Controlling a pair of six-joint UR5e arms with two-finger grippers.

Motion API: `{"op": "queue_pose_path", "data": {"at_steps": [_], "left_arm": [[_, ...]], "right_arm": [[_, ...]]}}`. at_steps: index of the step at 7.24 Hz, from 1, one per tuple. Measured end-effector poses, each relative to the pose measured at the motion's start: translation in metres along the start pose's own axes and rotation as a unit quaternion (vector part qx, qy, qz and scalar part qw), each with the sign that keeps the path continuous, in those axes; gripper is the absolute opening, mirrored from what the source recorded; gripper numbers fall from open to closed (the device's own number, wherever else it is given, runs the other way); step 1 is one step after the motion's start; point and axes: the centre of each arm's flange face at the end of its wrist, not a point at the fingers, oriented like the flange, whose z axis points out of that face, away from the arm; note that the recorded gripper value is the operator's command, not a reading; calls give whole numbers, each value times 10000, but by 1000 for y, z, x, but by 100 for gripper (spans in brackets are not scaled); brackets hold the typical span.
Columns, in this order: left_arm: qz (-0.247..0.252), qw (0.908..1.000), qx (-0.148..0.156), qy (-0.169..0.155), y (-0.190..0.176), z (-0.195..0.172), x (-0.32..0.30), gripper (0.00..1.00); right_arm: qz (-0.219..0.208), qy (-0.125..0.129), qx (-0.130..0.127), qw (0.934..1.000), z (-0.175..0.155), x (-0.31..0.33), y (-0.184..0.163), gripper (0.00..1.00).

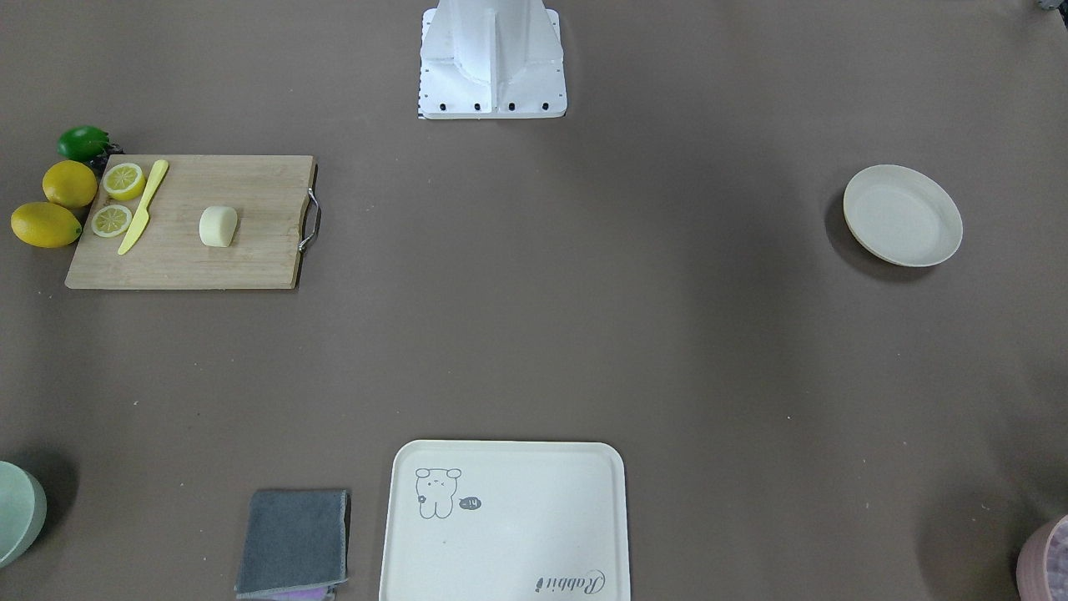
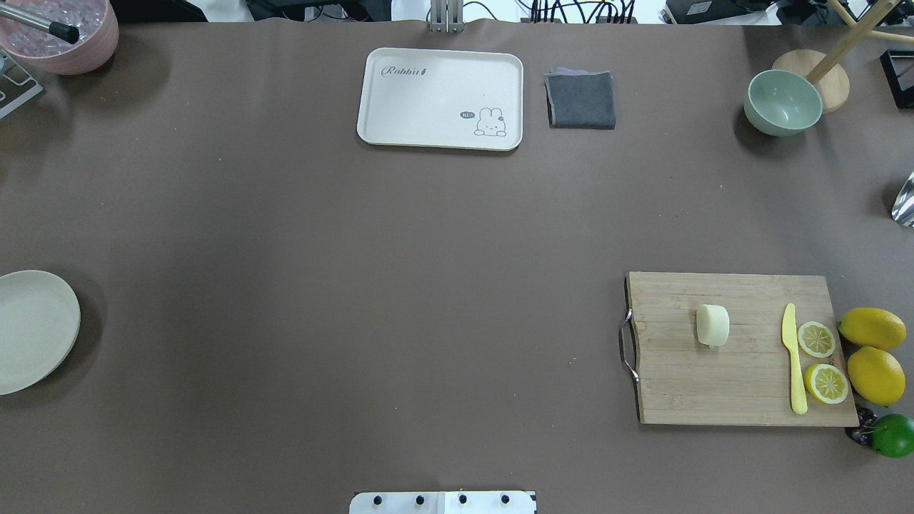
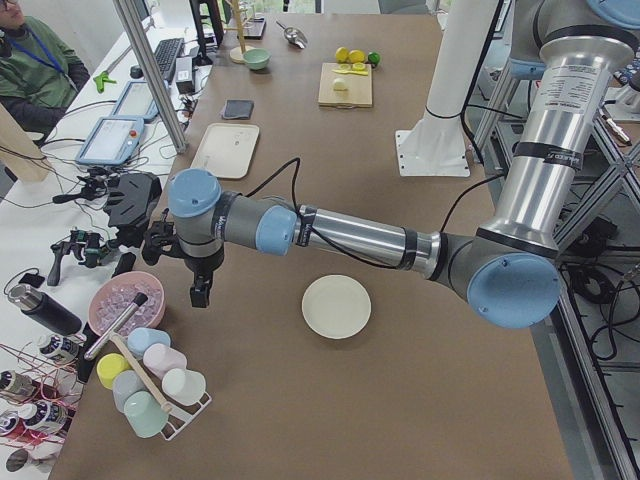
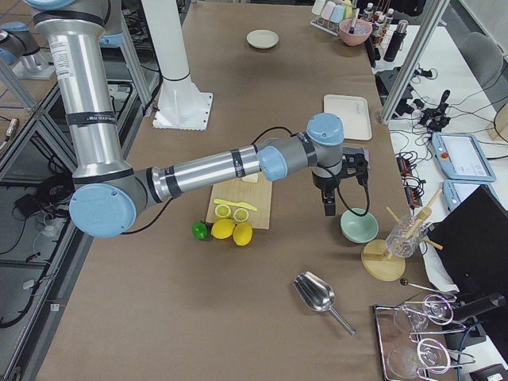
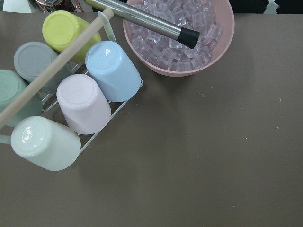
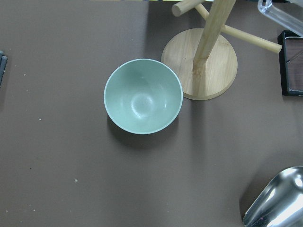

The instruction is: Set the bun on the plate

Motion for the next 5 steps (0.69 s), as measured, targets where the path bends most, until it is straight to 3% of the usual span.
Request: {"op": "queue_pose_path", "data": {"at_steps": [5], "left_arm": [[57,10000,-43,23,1,7,7,98]], "right_arm": [[-11,-61,38,10000,-5,-7,-5,100]]}}
